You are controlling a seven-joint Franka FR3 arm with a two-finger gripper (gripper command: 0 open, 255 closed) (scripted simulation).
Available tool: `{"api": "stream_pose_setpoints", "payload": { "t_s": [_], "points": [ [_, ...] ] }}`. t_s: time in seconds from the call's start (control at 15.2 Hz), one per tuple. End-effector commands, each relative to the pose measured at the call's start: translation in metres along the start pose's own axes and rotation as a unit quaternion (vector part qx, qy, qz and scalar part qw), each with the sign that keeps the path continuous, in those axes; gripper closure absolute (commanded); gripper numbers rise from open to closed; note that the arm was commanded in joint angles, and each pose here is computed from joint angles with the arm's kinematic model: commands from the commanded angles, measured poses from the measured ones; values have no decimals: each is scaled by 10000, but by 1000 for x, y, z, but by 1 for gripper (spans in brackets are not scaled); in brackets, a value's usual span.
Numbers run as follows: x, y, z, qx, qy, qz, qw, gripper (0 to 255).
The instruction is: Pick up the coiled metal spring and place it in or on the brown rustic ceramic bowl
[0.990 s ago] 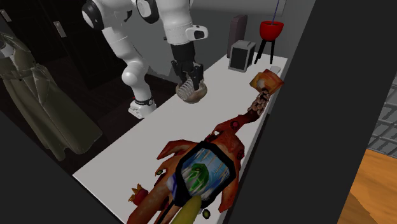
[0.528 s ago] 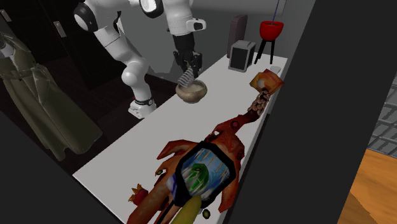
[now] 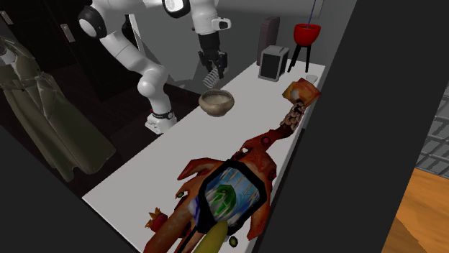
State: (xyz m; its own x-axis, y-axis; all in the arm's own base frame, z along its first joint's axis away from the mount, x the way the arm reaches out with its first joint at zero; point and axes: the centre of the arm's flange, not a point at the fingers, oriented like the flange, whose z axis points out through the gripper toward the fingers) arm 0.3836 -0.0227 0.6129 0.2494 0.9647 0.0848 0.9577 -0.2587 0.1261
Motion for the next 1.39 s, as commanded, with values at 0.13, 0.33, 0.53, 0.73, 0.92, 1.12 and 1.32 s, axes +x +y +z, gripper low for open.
{"api": "stream_pose_setpoints", "payload": {
  "t_s": [0.13, 0.33, 0.53, 0.73, 0.92, 1.12, 1.32],
  "points": [
    [0, -4, 19, -2, -1, 4, 10000, 255],
    [-1, -6, 35, -2, -1, 4, 10000, 255],
    [-2, -8, 50, -2, -1, 4, 10000, 255],
    [-4, -11, 67, -2, -1, 4, 10000, 255],
    [-4, -11, 67, -2, -1, 4, 10000, 255],
    [-4, -11, 67, -2, -1, 4, 10000, 255],
    [-4, -11, 67, -2, -1, 4, 10000, 0]
  ]
}}
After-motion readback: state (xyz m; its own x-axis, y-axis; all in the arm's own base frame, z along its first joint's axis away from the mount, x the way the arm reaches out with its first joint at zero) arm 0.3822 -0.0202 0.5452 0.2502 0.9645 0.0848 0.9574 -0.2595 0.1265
